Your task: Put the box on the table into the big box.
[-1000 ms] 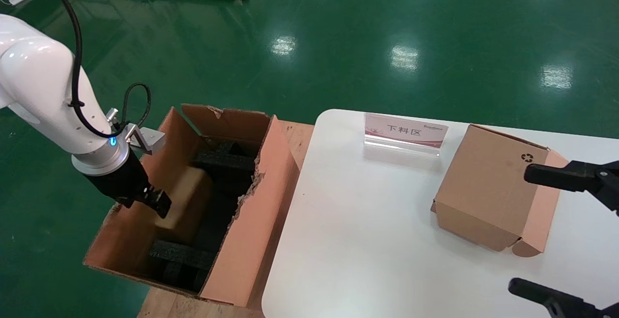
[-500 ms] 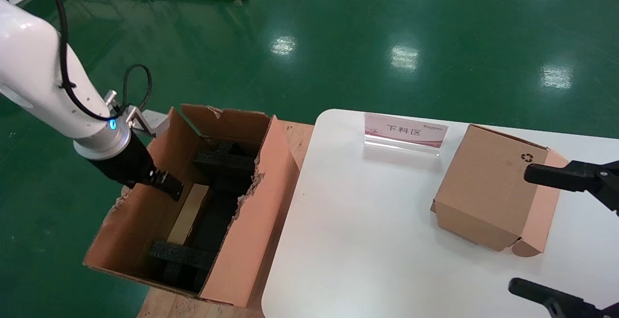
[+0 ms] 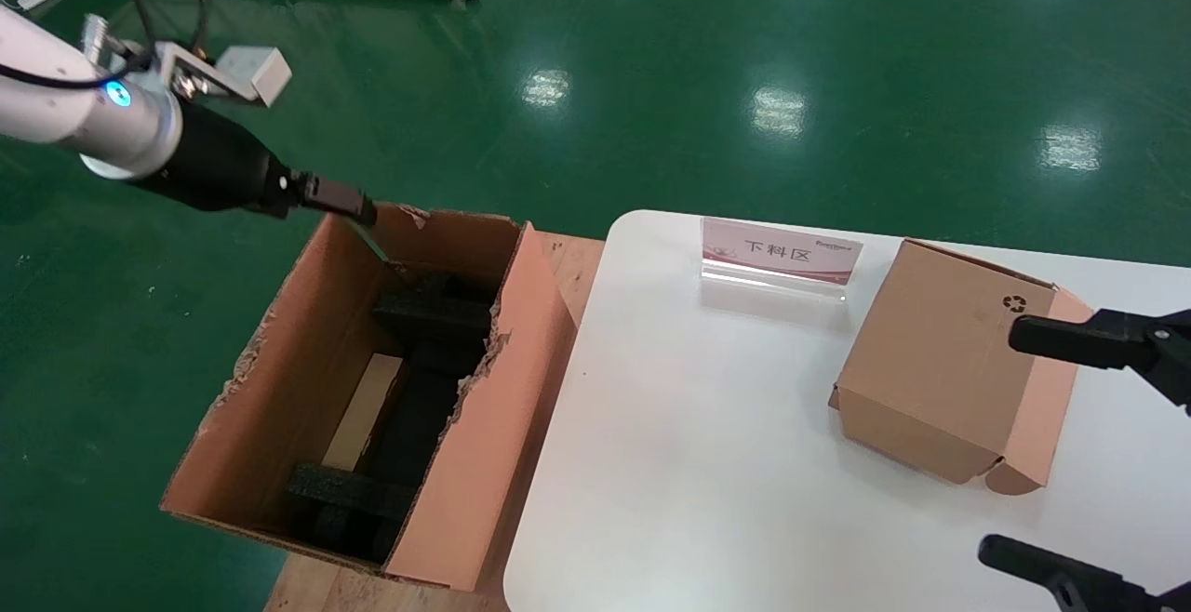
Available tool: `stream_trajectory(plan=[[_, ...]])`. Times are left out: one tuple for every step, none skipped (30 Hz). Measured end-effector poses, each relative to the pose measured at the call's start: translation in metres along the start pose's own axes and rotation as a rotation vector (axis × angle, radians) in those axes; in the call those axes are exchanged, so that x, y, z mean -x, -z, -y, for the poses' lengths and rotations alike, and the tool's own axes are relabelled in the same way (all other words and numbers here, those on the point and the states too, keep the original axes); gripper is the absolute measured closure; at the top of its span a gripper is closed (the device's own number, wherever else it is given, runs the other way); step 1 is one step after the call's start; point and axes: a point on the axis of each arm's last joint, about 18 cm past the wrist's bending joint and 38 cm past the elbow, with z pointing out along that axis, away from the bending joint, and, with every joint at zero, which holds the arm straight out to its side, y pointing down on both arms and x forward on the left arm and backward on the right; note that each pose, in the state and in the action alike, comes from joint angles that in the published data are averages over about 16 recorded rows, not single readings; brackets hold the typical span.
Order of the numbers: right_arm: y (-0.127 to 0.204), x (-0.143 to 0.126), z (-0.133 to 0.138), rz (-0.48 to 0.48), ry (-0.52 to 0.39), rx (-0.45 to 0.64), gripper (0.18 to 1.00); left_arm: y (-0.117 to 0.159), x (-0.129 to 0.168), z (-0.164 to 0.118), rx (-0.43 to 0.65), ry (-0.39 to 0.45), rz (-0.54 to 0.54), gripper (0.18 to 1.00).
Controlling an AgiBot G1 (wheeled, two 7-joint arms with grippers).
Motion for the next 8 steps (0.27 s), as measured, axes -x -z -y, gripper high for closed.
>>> stream_trajectory(plan=[[0.0, 0.0, 0.0, 0.0, 0.0, 0.0, 0.184, 0.004, 0.001, 0.003, -0.019, 0.004, -0.014, 0.203], [0.0, 0.0, 0.0, 0.0, 0.0, 0.0, 0.184, 0.006, 0.001, 0.004, -0.03, 0.006, -0.021, 0.201], [0.0, 0.0, 0.0, 0.0, 0.0, 0.0, 0.184, 0.008, 0.002, 0.006, -0.041, 0.008, -0.028, 0.198], [0.0, 0.0, 0.0, 0.0, 0.0, 0.0, 0.184, 0.01, 0.002, 0.007, -0.051, 0.01, -0.035, 0.196], [0.0, 0.0, 0.0, 0.0, 0.0, 0.0, 0.184, 0.012, 0.003, 0.009, -0.06, 0.012, -0.041, 0.192], [0.0, 0.0, 0.0, 0.0, 0.0, 0.0, 0.184, 0.014, 0.003, 0.01, -0.07, 0.014, -0.048, 0.188], [0.0, 0.0, 0.0, 0.0, 0.0, 0.0, 0.184, 0.016, 0.003, 0.011, -0.079, 0.015, -0.055, 0.188], [0.0, 0.0, 0.0, 0.0, 0.0, 0.0, 0.184, 0.017, 0.003, 0.012, -0.087, 0.016, -0.062, 0.188]])
